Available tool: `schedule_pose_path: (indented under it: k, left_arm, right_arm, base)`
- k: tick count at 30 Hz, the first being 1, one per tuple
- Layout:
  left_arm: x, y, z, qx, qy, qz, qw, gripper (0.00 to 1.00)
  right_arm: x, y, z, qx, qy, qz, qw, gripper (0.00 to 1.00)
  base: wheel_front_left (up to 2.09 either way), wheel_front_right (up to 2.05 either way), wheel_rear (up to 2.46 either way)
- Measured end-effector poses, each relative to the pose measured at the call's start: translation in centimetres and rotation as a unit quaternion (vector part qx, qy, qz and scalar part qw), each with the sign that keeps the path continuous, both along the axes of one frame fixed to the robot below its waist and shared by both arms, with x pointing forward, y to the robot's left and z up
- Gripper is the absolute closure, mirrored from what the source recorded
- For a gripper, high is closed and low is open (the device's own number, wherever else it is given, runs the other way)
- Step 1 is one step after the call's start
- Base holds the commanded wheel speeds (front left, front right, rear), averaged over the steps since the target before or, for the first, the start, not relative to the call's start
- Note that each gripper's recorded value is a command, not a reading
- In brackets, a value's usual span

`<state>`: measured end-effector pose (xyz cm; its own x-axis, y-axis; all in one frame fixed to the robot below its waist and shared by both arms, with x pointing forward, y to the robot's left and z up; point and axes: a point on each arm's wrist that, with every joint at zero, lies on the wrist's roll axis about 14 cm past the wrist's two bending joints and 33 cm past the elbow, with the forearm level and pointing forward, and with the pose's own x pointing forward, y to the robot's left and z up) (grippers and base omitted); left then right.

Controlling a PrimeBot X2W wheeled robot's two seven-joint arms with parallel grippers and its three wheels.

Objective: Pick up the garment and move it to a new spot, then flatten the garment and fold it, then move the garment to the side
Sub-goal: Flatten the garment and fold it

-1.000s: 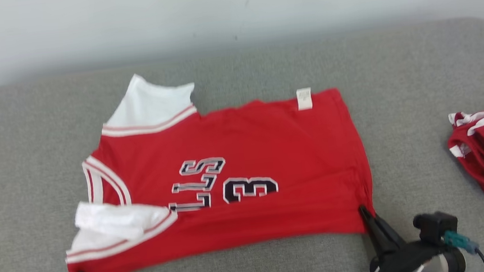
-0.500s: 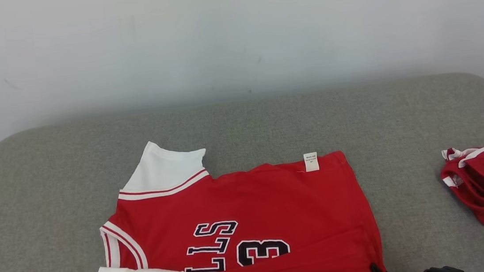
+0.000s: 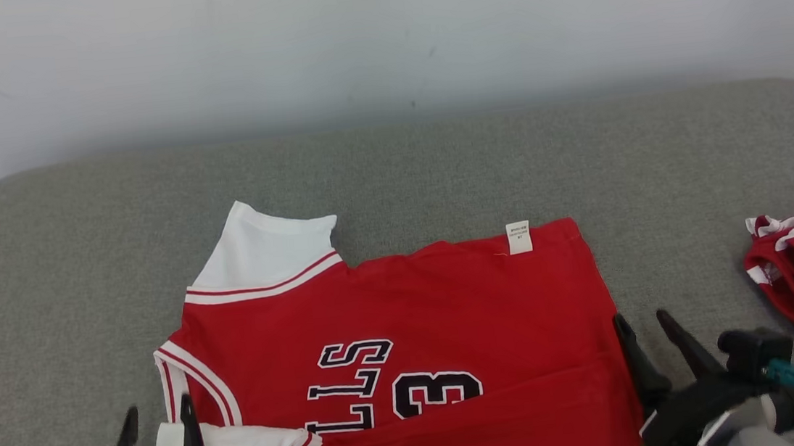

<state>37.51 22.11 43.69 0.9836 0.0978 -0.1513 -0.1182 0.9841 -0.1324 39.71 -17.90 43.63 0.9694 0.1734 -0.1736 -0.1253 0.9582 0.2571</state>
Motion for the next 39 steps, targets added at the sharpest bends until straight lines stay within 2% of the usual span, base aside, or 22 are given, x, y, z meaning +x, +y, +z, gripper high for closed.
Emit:
schedule_pose_path:
  k: [4,11,19,24,26,27,29,31,32,33,39]
  left_arm:
    - [4.8,-0.5,2.3,0.047,-0.017,-0.05,0.998,0.0]
    - [12.5,-2.0,5.5,0.116,0.008,-0.121,0.986,0.0]
    - [16.5,-4.6,5.0,0.15,0.059,-0.185,0.969,0.0]
    - [18.3,-5.3,4.8,0.173,0.084,-0.217,0.957,0.0]
    - [18.8,-5.3,4.6,0.177,0.095,-0.222,0.954,0.0]
    - [19.0,-5.1,4.5,0.178,0.102,-0.223,0.953,0.0]
    - [19.4,-4.8,4.1,0.179,0.114,-0.225,0.951,0.0]
    - [19.6,-4.5,3.6,0.177,0.129,-0.225,0.949,0.0]
    - [19.7,-4.4,3.3,0.174,0.134,-0.225,0.949,0.0]
    - [19.8,-4.2,3.0,0.173,0.143,-0.225,0.948,0.0]
    - [20.2,-4.2,0.8,0.146,0.185,-0.231,0.944,0.0]
  right_arm:
    - [3.5,-0.3,1.1,-0.023,-0.008,0.012,1.0,0.0]
    - [8.9,0.2,1.4,-0.066,0.02,0.044,0.997,0.0]
    - [11.4,0.8,-1.0,-0.082,0.083,0.064,0.991,0.0]
    - [12.9,0.8,-1.7,-0.083,0.1,0.068,0.989,0.0]
    - [13.2,1.0,-2.2,-0.086,0.108,0.073,0.988,0.04]
    - [13.4,1.2,-2.3,-0.085,0.111,0.076,0.987,0.13]
    - [13.6,1.7,-2.7,-0.088,0.117,0.086,0.986,0.15]
    - [13.8,2.2,-3.0,-0.086,0.12,0.093,0.985,0.56]
    - [13.8,2.3,-3.2,-0.086,0.12,0.096,0.984,0.87]
    - [13.9,2.4,-3.3,-0.086,0.12,0.099,0.984,1.0]
    - [14.5,2.7,-3.6,-0.08,0.11,0.106,0.985,1.0]
  base:
    - [0.0,0.0,0.0]
    - [0.0,0.0,0.0]
    - [0.0,0.0,0.0]
    - [0.0,0.0,0.0]
    - [0.0,0.0,0.0]
    - [0.0,0.0,0.0]
    - [0.0,0.0,0.0]
    - [0.0,0.0,0.0]
    - [0.0,0.0,0.0]
    - [0.0,0.0,0.0]
    - [0.0,0.0,0.0]
